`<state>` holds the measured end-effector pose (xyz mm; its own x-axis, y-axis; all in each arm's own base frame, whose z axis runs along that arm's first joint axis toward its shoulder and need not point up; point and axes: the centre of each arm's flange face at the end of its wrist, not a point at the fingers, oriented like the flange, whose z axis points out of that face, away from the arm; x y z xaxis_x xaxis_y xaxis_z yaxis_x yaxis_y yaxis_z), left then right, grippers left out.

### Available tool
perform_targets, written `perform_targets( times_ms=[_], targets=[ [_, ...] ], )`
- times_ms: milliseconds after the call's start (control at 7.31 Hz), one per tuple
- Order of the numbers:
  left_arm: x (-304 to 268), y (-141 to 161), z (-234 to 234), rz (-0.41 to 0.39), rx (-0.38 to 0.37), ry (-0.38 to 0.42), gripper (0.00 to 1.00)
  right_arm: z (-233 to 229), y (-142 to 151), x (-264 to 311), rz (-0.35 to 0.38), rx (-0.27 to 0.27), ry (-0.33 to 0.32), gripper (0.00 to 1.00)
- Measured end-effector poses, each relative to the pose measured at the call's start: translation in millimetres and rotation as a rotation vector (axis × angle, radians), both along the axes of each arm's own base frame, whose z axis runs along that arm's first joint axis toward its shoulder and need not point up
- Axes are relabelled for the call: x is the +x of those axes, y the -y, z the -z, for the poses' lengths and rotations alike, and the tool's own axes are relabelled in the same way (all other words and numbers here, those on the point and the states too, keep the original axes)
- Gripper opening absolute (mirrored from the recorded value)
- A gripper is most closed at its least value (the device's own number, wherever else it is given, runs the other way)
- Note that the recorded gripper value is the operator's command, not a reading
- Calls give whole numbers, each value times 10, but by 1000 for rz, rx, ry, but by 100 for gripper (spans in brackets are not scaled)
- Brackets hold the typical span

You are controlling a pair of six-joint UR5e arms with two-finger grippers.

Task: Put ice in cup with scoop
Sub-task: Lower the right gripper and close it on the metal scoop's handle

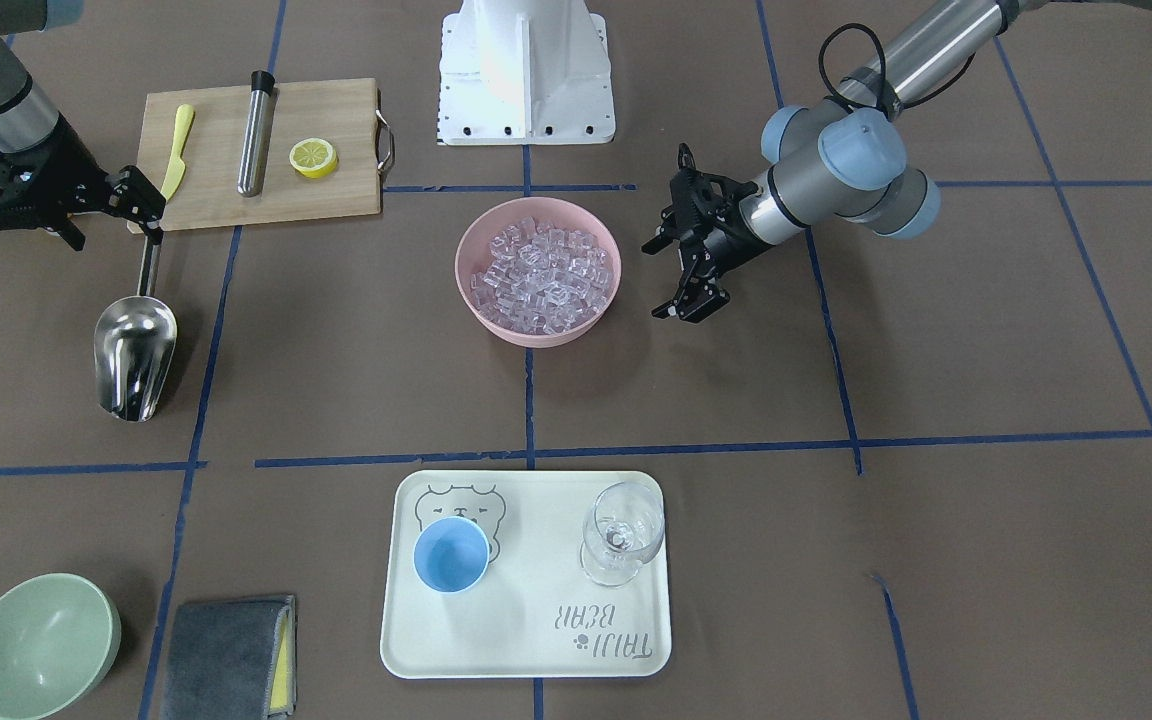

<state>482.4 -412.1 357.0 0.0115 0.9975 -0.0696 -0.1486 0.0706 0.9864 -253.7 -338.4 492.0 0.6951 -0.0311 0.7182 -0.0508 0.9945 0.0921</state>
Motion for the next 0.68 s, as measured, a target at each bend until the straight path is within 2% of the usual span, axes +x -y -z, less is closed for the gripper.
perform_targets(
  times_ms=[684],
  targets=[
    [-8, 2, 22, 5, 1, -4, 100, -202, -194, -362, -21, 5, -55, 97]
  ],
)
